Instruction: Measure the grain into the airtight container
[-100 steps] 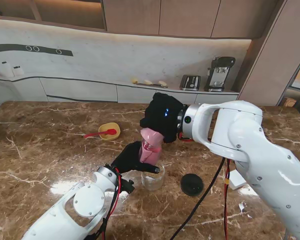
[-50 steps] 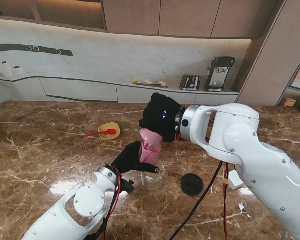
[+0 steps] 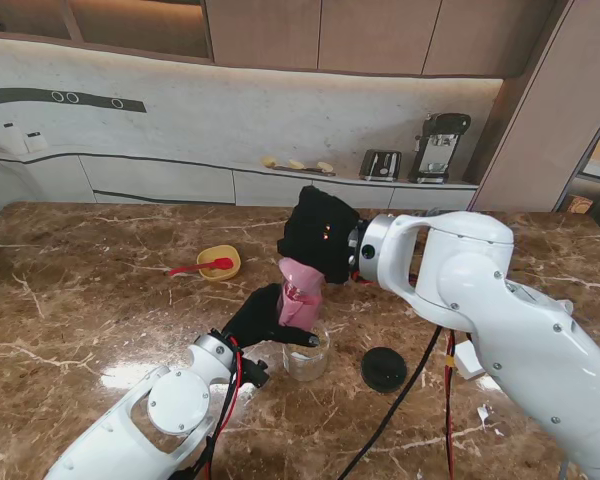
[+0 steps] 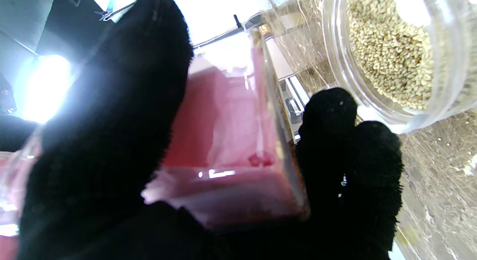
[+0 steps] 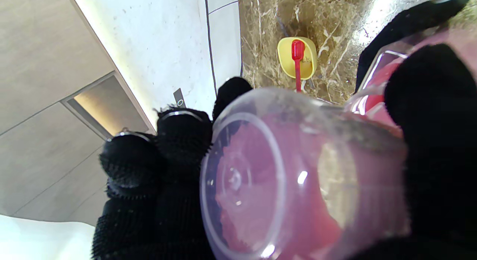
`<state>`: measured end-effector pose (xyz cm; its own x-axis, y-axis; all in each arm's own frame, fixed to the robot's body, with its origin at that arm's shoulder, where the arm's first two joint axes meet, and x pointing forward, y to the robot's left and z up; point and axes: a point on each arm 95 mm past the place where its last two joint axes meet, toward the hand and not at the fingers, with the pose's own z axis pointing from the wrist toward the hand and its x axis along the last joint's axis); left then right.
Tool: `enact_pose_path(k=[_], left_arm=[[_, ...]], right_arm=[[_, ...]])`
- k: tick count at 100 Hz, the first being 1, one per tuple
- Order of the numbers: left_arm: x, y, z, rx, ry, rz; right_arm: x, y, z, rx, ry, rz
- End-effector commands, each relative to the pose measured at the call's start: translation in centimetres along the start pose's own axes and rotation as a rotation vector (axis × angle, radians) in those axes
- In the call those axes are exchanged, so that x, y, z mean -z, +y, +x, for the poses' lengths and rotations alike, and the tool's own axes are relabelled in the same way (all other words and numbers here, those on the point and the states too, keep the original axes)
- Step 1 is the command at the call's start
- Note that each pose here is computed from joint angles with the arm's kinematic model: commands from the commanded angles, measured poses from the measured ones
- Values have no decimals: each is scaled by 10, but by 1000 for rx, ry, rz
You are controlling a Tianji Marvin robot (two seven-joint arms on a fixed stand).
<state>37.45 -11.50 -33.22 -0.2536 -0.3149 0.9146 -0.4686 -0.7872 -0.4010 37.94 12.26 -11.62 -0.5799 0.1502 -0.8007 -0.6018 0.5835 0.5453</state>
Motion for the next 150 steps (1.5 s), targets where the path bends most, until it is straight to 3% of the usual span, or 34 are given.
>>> enact_pose_path(k=[1,27,58,105,125,150], left_arm=[[-8,1,22,15,69,6],[-7,-1,21,12,68,16],[-7,-7,23,-1,73,38],[-7,-12,25,-11,86,56],[-6,-11,25,-9,90,54],[-3,-15,24,-7,94,62]], right_arm=[[-3,-15,12,-31,37,45],[0,-19,8,-70,18,17],[12,-21,0,-116,-40,-98],[41,-39,-8,-298,-247,-169],[55,-54,-9,-453,-376,-196],[66,-94,2,-791,-530,-224]])
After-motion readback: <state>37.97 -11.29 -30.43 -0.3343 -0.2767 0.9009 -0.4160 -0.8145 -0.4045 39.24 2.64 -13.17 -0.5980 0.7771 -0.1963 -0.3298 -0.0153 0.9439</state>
